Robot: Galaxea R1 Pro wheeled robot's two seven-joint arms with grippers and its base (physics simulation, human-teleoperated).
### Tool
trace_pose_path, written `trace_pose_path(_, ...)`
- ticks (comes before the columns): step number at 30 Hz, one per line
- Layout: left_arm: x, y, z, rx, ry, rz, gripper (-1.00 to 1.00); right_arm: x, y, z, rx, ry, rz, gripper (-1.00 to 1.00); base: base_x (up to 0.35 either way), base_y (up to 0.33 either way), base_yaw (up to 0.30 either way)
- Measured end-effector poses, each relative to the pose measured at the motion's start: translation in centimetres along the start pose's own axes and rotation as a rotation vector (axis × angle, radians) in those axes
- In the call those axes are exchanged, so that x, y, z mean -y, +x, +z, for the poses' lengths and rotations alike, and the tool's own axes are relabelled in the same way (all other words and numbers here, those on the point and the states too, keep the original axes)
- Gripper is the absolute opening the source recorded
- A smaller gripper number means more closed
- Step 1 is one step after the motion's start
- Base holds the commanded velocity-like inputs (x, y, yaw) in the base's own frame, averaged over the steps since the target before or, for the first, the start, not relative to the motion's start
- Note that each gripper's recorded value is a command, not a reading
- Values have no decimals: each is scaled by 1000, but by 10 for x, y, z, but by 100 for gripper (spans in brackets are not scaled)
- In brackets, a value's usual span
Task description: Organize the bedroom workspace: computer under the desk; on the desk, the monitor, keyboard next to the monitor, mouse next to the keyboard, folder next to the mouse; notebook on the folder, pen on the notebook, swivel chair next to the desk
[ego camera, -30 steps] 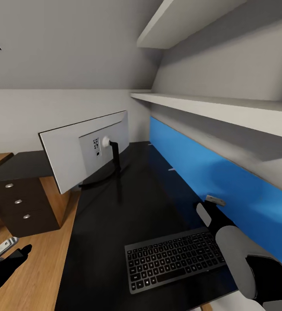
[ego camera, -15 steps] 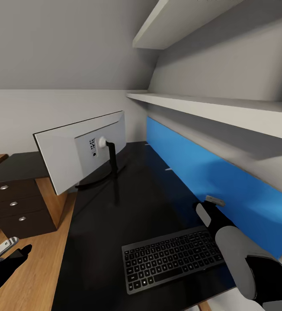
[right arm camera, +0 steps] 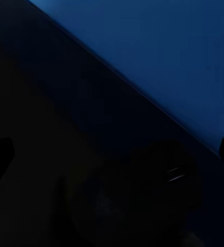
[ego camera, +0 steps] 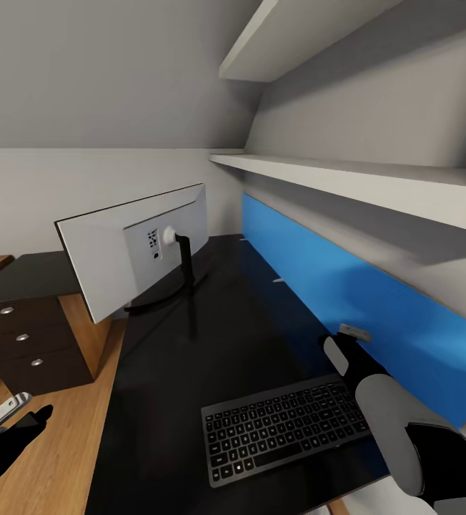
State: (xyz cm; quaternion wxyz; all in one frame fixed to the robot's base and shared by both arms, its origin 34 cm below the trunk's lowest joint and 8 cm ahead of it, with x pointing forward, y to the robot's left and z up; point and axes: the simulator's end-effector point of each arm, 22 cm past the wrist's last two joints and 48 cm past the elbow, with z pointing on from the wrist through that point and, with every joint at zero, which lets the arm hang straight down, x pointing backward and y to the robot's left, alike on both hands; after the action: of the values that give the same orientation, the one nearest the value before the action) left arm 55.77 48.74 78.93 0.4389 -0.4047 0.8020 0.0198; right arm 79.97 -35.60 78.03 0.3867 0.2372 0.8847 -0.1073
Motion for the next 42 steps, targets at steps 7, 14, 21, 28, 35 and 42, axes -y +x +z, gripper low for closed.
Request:
trace_pose_path(7,0,0,0,0,0,0,100,1,1,0,-3,3,-1,100,0,0,0)
trace_pose_path(14,0,0,0,0,0,0,100,2,1,0,-5,5,-1,100,0,0,0)
trace_pose_path(21,0,0,0,1,0,1,100,2,1,0,-8,5,-3,100,0,0,0)
trace_pose_path(28,-3,4,4,1,0,1,100,2,7,5,-9,5,-3,100,0,0,0)
trace_pose_path(35,-4,7,6,2,-1,0,100,2,9,7,-8,5,-4,100,0,0,0)
trace_pose_path(42,-5,6,6,3,-2,0,100,2,9,7,-8,5,-5,100,0,0,0)
